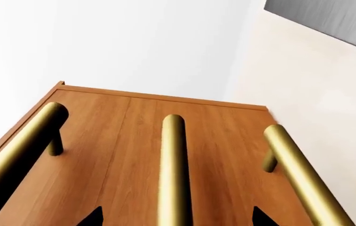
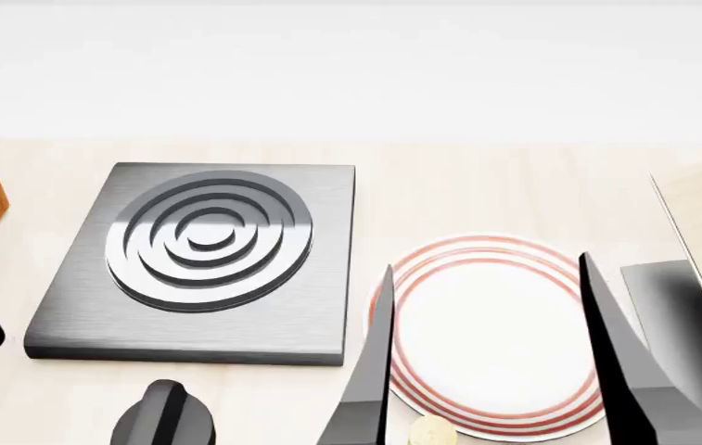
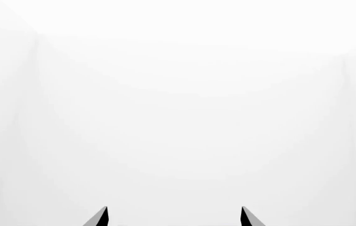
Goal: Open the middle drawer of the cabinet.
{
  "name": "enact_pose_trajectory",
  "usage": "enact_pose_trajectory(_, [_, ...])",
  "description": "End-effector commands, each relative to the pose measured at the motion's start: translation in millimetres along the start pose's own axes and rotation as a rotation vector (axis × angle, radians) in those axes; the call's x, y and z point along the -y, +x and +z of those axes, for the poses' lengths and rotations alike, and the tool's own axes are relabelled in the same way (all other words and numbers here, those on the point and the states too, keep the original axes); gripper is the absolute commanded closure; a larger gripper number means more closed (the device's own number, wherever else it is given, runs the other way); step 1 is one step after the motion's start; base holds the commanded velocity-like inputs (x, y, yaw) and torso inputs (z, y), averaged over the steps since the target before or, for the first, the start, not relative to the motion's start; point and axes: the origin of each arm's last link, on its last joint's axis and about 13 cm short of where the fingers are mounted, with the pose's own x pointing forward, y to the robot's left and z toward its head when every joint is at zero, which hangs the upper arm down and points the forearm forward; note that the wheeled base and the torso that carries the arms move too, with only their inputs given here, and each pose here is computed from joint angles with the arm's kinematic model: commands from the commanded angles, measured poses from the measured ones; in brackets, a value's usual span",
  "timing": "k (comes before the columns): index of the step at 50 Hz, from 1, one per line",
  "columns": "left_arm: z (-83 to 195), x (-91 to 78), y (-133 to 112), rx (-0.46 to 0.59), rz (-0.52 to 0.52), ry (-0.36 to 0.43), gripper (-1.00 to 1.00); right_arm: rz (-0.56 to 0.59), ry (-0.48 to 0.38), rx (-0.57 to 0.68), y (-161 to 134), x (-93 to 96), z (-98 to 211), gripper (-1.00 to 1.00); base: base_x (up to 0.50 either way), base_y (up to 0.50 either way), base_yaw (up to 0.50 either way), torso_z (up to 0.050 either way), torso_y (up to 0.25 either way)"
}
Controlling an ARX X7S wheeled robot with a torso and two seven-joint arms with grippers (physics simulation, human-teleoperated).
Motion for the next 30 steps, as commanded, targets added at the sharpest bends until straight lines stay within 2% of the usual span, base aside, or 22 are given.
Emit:
enact_pose_trajectory(1, [5.9, 2.5, 0.9, -0.009, -0.011, -0.011, -1.0, -0.012, -0.008, 0.006, 0.4, 1.8, -0.3, -1.0, 0.0, 0.0, 0.0, 0.0, 0.0])
enact_pose_trajectory(6, [6.2, -0.2, 1.9, 0.001, 0.006, -0.004, -1.0, -0.008, -0.004, 0.004, 0.6, 1.3, -0.9, -1.0, 0.0, 0.0, 0.0, 0.0, 0.0])
enact_pose_trajectory(7, [6.9, -1.0, 2.4, 0.002, 0.014, -0.01, 1.0, -0.006, -0.005, 0.002, 0.5, 0.8, -1.3, -1.0, 0.0, 0.0, 0.0, 0.0, 0.0])
enact_pose_trajectory(30, [14.7, 1.0, 4.0, 0.069, 0.055, 0.0, 1.0, -0.006, -0.006, 0.004, 0.3, 0.4, -1.0, -1.0, 0.0, 0.0, 0.0, 0.0, 0.002])
